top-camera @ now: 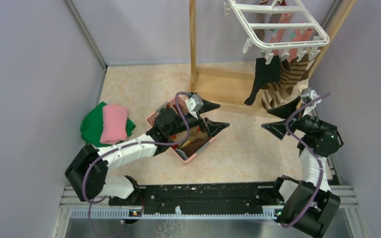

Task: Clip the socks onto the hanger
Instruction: Clamp the sock onto the hanger, then pick up the sock from the bin.

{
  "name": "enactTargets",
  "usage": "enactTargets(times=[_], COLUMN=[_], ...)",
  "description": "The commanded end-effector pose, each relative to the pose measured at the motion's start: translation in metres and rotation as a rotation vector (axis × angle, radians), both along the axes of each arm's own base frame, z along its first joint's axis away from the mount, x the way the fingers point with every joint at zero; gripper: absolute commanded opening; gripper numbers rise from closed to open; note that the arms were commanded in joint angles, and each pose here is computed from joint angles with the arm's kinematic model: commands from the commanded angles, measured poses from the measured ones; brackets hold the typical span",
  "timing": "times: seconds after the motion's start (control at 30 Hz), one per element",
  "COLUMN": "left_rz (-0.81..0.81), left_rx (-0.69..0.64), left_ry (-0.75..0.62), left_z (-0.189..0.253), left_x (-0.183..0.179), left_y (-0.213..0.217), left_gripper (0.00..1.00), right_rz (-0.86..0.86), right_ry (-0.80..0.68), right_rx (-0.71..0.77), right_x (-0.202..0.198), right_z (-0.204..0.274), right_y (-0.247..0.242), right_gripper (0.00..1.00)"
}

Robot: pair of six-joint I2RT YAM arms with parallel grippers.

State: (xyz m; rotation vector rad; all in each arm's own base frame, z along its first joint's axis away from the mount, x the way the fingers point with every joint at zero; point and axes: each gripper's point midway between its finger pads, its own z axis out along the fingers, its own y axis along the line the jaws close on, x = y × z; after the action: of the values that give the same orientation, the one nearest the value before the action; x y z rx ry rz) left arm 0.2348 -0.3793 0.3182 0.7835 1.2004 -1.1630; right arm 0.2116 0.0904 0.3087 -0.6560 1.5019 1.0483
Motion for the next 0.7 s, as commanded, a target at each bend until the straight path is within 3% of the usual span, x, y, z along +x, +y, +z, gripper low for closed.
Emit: enactTargets(times=[0.0,0.17,0.47,0.67], left_rz=[0.092,0.212,0.348,0.5], left_rx=[0.075,0.192,0.203,0.261], left_ry=[-0.031,0.061,0.101,0.21], left_z=[-0.041,-0.086,-0.092,-0.097], left_x=[0.002,0.01,0.021,0.044], left_y=[0.029,0.055,0.086,0.111], left_gripper=[0.98,0.98,0.99,0.99], right_rz=[0.029,0.015,0.017,0.222], right_ry=[-0.251,-0.176,-0.004,0.108], right_rx=[-0.256,-0.214,-0.097,0.001], right_x=[-0.012,-0.005,-0.001,-0.003], right_z=[-0.034,-0.045,-0.061,-0.063], right_y=[-0.004,-0.011,-0.012,0.031], right_gripper=[0.81,0.82,0.81,0.82])
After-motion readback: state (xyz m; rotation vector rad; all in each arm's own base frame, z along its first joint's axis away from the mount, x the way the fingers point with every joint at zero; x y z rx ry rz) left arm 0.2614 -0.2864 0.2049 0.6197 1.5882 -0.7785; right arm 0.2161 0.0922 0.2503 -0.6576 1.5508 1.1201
